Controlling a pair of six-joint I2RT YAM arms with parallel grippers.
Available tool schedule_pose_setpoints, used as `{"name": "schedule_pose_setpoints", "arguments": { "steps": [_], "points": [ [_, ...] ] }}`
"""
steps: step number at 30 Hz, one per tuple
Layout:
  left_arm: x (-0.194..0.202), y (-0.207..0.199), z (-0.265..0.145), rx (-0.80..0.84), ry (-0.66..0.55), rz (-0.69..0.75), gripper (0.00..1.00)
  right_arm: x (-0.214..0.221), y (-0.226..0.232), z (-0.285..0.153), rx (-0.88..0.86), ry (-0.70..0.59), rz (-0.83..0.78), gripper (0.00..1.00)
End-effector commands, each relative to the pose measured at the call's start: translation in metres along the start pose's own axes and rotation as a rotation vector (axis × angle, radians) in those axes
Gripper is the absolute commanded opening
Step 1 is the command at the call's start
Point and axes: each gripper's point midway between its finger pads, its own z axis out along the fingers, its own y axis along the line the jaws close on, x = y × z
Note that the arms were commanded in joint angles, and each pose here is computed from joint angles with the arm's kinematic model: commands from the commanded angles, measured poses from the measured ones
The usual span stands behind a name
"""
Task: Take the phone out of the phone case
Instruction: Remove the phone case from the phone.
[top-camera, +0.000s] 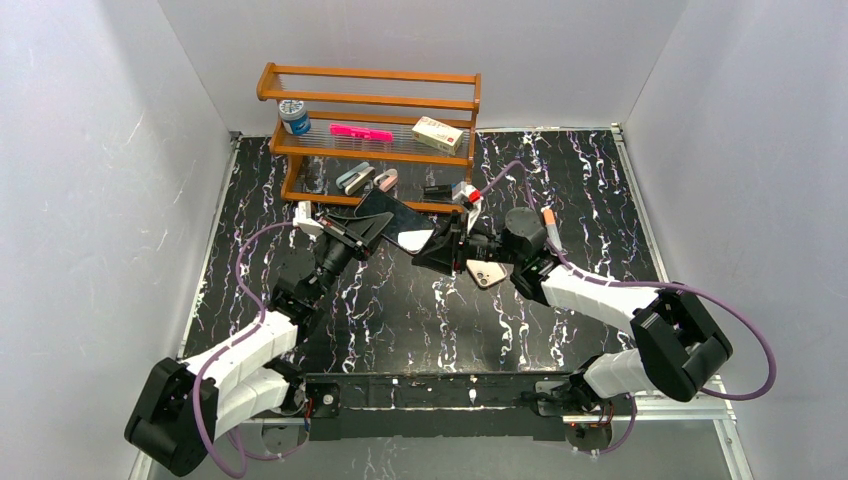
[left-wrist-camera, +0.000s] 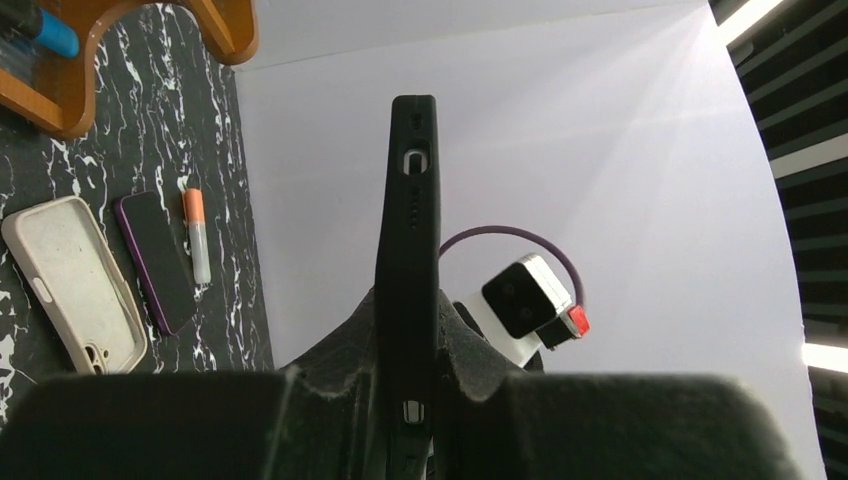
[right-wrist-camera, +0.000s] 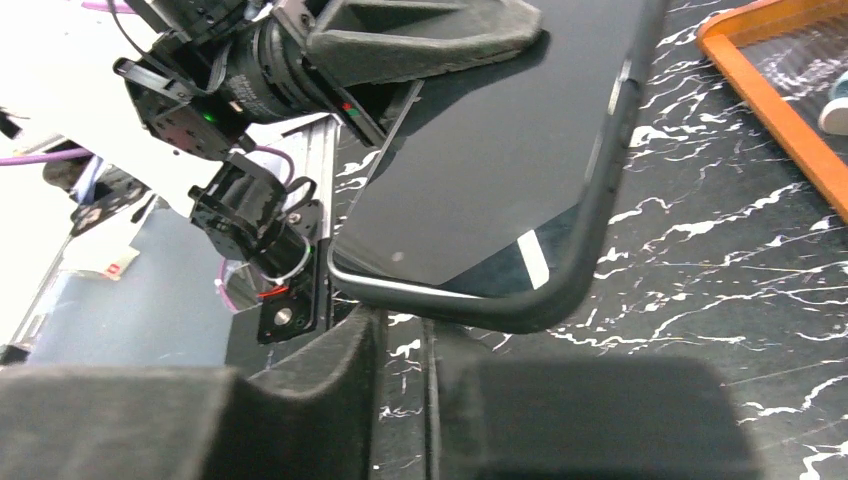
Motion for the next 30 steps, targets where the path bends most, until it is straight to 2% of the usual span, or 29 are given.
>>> {"name": "schedule_pose_setpoints", "arguments": {
  "steps": [1, 4, 8, 18, 30],
  "points": [
    [0.008, -0.038, -0.001, 0.111, 0.038, 0.046, 0.0, -0.03, 0.018, -0.005, -0.024, -0.135, 0.021, 0.4],
    [0.007, -0.041, -0.002, 0.116, 0.037, 0.039, 0.0, -0.033, 0.024, -0.009, -0.04, -0.182, 0.061, 0.48],
    [0.007, -0.045, -0.003, 0.128, 0.038, 0.032, 0.0, -0.039, 0.029, -0.01, -0.059, -0.208, 0.072, 0.5],
    [0.009, -0.047, -0.006, 0.131, 0.049, 0.006, 0.0, -0.053, 0.033, -0.009, -0.09, -0.28, 0.079, 0.46],
    [0.02, -0.048, -0.006, 0.123, 0.113, -0.048, 0.0, -0.053, 0.011, -0.001, -0.012, -0.263, -0.014, 0.13]
  ]
}}
